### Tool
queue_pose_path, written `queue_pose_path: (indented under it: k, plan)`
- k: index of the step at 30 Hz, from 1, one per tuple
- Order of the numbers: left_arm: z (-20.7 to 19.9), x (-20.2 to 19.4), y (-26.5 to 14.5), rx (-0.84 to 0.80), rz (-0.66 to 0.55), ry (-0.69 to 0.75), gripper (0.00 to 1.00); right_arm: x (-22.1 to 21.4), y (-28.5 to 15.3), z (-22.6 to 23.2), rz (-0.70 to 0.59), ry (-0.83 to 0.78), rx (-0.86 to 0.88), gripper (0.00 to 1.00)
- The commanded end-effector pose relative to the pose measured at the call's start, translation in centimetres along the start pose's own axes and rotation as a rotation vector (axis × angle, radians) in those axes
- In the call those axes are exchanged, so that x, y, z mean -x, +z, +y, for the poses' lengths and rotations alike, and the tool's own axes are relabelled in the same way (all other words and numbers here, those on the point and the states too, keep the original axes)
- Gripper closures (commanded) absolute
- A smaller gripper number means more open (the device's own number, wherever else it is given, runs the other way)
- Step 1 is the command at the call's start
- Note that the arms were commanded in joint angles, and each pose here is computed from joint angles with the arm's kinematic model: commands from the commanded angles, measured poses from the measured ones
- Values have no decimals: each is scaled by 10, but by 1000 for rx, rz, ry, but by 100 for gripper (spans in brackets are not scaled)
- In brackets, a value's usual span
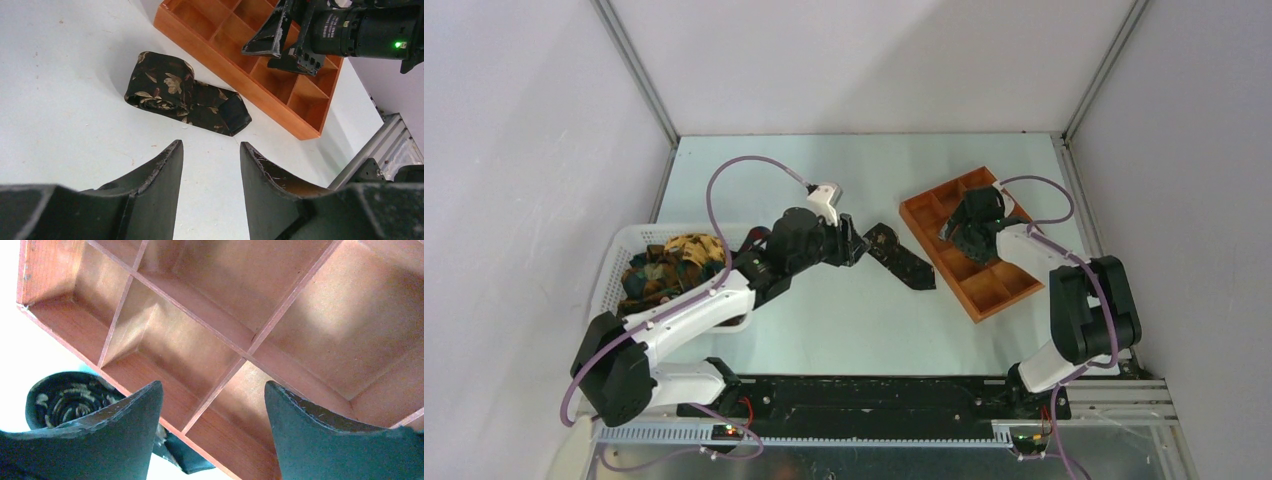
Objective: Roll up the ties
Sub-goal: Roll the tie at the center of the board.
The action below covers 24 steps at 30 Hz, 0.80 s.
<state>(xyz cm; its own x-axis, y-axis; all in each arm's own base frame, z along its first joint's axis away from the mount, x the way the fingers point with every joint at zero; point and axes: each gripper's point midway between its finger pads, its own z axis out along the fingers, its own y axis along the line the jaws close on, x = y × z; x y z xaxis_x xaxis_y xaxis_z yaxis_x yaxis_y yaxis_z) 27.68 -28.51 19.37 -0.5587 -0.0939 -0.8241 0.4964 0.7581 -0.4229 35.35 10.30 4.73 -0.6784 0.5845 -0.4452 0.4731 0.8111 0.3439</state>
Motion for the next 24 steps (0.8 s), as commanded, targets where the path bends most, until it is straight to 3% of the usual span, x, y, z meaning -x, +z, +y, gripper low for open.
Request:
queue_pose_path:
  k: [1, 13, 18, 24]
  plan:
    - [10, 15, -6, 47, -58, -16, 49, 35, 10, -24, -136, 42, -98, 22]
    - [35, 17, -2, 130, -67, -68, 49, 86, 2, -51, -254, 71, -201, 20]
    - [40, 27, 6, 143, -84, -97, 46, 105, -34, -5, -350, 0, -43, 18]
    - [52, 38, 21, 174, -97, -121, 43, 67, -77, 50, -300, -135, 143, 18]
